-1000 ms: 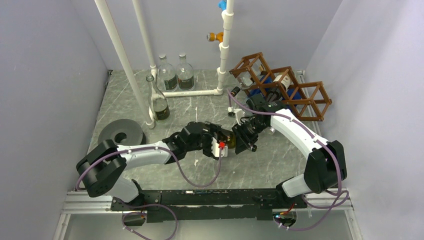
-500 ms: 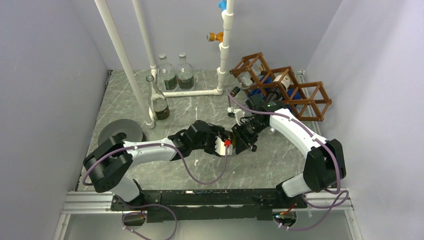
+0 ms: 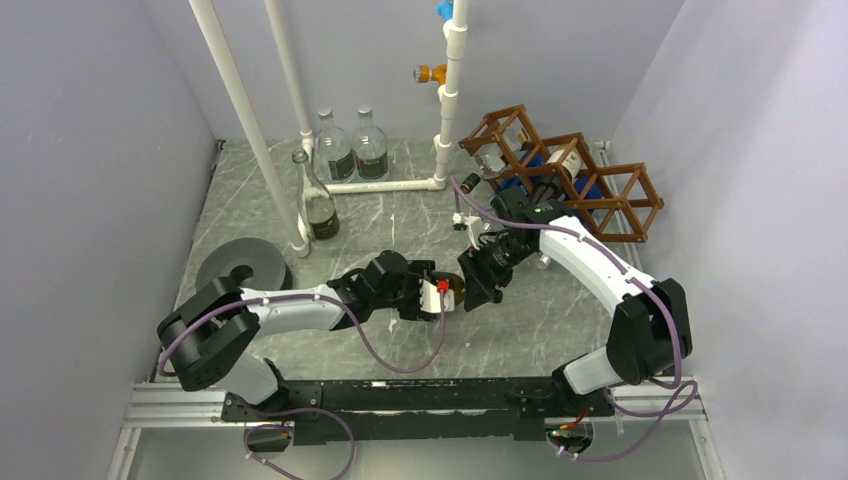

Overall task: Take the wine bottle off the wine rack
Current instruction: Pick up the wine bottle from the wine rack.

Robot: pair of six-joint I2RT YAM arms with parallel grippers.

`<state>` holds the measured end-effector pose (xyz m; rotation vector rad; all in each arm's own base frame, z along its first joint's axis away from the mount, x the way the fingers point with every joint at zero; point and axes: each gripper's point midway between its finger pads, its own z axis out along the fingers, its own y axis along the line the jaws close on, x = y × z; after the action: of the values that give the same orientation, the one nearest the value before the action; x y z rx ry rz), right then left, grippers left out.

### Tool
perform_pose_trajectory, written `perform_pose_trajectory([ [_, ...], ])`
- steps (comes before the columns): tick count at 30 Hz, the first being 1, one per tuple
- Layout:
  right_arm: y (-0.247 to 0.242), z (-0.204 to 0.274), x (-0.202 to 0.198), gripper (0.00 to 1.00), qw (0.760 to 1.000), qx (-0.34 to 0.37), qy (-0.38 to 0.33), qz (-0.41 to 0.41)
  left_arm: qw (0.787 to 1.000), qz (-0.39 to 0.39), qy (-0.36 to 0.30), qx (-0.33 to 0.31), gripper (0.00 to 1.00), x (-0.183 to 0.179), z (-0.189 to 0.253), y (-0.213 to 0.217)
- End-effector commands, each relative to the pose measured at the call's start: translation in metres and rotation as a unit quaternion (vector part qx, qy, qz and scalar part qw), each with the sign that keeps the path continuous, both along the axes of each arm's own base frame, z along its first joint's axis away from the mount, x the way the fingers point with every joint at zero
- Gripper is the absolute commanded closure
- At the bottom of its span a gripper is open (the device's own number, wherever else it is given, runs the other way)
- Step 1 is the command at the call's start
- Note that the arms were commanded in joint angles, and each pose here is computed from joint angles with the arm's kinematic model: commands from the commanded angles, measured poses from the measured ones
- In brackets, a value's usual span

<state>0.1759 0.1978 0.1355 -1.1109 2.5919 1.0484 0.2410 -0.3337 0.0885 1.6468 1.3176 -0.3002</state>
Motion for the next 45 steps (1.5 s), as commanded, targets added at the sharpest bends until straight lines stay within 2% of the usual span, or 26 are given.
perform_pose_trajectory([
  [1, 0.008, 0.022, 0.003, 0.30, 0.999, 0.035, -0.030, 0.025, 0.993, 0.011, -0.052, -0.107, 1.00, 0.010, 0.065, -0.015],
  [10, 0.007, 0.058, 0.009, 0.24, 0.993, 0.054, -0.085, 0.060, 0.988, 0.016, -0.019, -0.152, 1.00, -0.004, 0.073, -0.010],
  [19, 0.012, 0.121, 0.021, 0.23, 0.967, 0.106, -0.202, 0.110, 0.976, 0.025, 0.021, -0.215, 1.00, -0.022, 0.085, -0.001],
  [22, 0.016, 0.146, 0.020, 0.22, 0.949, 0.133, -0.250, 0.140, 0.971, 0.029, 0.032, -0.235, 1.00, -0.026, 0.090, 0.000],
  [27, 0.023, 0.181, -0.001, 0.21, 0.903, 0.209, -0.312, 0.211, 0.961, 0.032, 0.047, -0.271, 1.00, -0.031, 0.102, 0.003],
  [34, 0.024, 0.174, -0.019, 0.15, 0.855, 0.252, -0.335, 0.307, 0.944, 0.021, 0.070, -0.322, 1.00, -0.040, 0.121, 0.000],
  [43, 0.029, 0.180, -0.013, 0.09, 0.805, 0.269, -0.400, 0.345, 0.915, 0.019, 0.119, -0.385, 1.00, -0.051, 0.133, 0.000],
  [45, 0.032, 0.178, -0.011, 0.08, 0.802, 0.277, -0.408, 0.337, 0.911, 0.018, 0.125, -0.394, 1.00, -0.053, 0.135, 0.001],
])
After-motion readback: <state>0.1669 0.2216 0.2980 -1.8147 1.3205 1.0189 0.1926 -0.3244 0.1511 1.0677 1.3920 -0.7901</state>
